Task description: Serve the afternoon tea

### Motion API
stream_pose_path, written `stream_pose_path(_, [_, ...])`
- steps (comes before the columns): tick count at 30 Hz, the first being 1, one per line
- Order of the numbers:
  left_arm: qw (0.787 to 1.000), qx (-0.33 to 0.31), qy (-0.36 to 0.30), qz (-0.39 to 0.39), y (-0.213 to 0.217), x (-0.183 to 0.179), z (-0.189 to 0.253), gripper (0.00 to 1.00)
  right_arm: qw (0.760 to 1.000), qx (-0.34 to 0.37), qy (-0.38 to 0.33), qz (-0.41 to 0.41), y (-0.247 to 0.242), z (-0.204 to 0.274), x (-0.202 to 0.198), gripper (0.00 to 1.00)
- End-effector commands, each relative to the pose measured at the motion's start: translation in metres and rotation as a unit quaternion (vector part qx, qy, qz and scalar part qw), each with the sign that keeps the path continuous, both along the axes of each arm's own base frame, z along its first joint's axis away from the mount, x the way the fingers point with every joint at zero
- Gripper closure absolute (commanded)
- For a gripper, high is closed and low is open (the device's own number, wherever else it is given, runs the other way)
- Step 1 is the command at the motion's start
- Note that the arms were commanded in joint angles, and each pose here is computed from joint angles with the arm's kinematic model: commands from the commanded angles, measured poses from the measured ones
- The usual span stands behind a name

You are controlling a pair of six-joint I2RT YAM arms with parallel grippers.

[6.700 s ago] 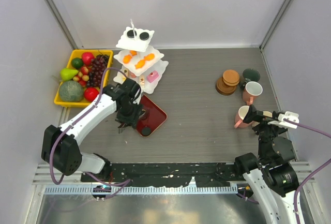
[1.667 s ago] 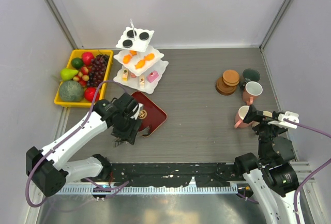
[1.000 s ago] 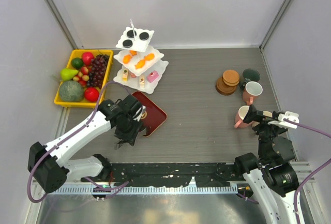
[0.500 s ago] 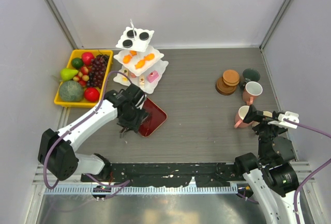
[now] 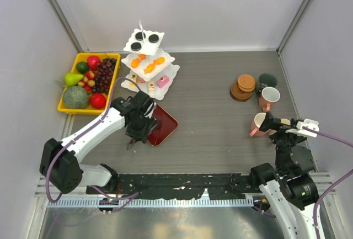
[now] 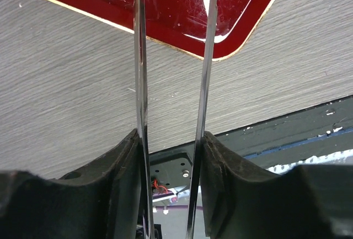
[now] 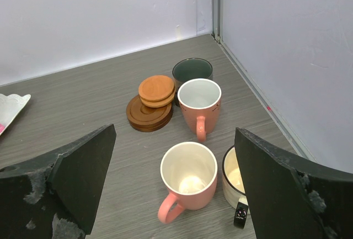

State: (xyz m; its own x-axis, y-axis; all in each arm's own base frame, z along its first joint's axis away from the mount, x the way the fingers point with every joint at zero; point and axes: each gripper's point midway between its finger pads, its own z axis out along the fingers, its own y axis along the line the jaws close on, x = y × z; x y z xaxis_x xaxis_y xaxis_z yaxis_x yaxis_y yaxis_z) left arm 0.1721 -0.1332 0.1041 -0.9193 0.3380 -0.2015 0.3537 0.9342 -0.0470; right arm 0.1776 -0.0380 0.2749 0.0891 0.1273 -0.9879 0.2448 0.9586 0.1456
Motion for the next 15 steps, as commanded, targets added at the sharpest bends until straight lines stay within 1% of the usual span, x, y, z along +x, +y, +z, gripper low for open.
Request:
stream_pose_path(1, [1.0, -0.019, 0.0, -0.011, -0.005, -0.001, 0.006, 0.57, 1.0, 0.004, -0.016, -0.007, -0.002, 0.008, 0.001, 0.05])
stream_pose_path(4, [0.999, -0.03, -0.021, -0.013, -0.005, 0.0, 0.023, 0.6, 1.0, 0.004, -0.017, -0.004, -0.001, 0.008, 0.001, 0.05])
stream_pose_path(8, [0.997, -0.047, -0.056, -0.016, -0.006, 0.005, 0.053, 0.61, 1.0, 0.003, -0.015, -0.005, -0.001, 0.007, 0.001, 0.05])
stream_pose_path(11, [0.994, -0.046, -0.099, -0.016, -0.002, 0.017, 0.084, 0.61, 1.0, 0.004, -0.017, -0.007, -0.002, 0.008, 0.001, 0.05])
stream_pose_path(15, [0.983, -0.063, -0.171, -0.013, -0.002, 0.039, 0.141, 0.61, 1.0, 0.003, -0.014, -0.004, -0.001, 0.007, 0.002, 0.05])
